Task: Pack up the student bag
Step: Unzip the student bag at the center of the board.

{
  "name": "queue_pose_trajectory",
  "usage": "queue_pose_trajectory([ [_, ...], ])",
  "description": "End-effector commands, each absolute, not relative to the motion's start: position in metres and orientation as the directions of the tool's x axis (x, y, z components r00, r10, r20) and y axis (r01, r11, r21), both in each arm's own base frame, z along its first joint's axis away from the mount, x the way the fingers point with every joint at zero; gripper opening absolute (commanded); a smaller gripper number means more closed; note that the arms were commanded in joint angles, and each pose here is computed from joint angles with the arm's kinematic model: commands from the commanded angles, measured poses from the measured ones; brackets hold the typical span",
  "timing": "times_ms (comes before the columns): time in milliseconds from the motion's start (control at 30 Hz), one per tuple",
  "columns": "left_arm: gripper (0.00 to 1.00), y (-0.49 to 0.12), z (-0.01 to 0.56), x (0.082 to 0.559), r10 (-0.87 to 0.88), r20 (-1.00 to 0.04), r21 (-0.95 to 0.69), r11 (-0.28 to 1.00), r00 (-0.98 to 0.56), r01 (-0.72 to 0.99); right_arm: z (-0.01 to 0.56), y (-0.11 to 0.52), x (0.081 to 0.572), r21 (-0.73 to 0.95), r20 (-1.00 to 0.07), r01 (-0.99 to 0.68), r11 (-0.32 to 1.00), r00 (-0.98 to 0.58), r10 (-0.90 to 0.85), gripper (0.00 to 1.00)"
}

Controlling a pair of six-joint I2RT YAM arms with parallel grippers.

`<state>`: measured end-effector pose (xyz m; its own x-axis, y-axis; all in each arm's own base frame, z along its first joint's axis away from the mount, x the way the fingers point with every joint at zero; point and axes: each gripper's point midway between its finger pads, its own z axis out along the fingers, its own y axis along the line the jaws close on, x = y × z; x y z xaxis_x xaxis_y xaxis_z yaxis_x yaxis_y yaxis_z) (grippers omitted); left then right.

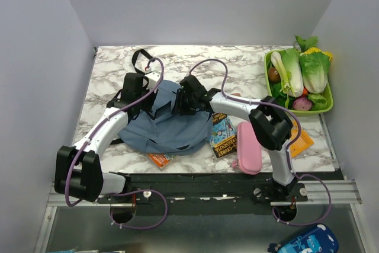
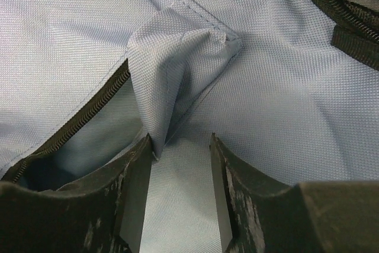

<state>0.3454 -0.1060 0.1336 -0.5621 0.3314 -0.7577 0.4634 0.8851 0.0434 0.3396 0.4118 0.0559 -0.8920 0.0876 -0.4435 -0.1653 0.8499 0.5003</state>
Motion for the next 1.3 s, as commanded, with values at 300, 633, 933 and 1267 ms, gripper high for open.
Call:
queue_pose_trajectory([
  [300, 0.0, -0.135, 0.19, 0.337, 0.177, -0.805, -0.173, 0.843, -0.566, 0.51, 0.019, 0.401, 0.332, 0.419, -0.42, -0.178, 0.89, -0.907, 0.016, 0.58],
  [633, 0.0, -0.132, 0.179, 0.331, 0.182, -0.792, -0.189, 0.835, -0.583, 0.517, 0.085, 0.395, 0.343, 0.45, -0.555, -0.265, 0.853, -0.831, 0.034, 0.76],
  [933, 0.53, -0.159, 0.159, 0.299, 0.358, -0.756, -0.096, 0.768, -0.548, 0.634, 0.058, 0.385, 0.333, 0.447, -0.502, -0.214, 0.869, -0.864, 0.045, 0.75],
  [1267, 0.69, -0.127, 0.154, 0.34, 0.46, -0.755, 0.223, 0.851, -0.467, 0.476, 0.023, 0.369, 0.324, 0.417, -0.454, -0.159, 0.895, -0.889, 0.054, 0.74],
])
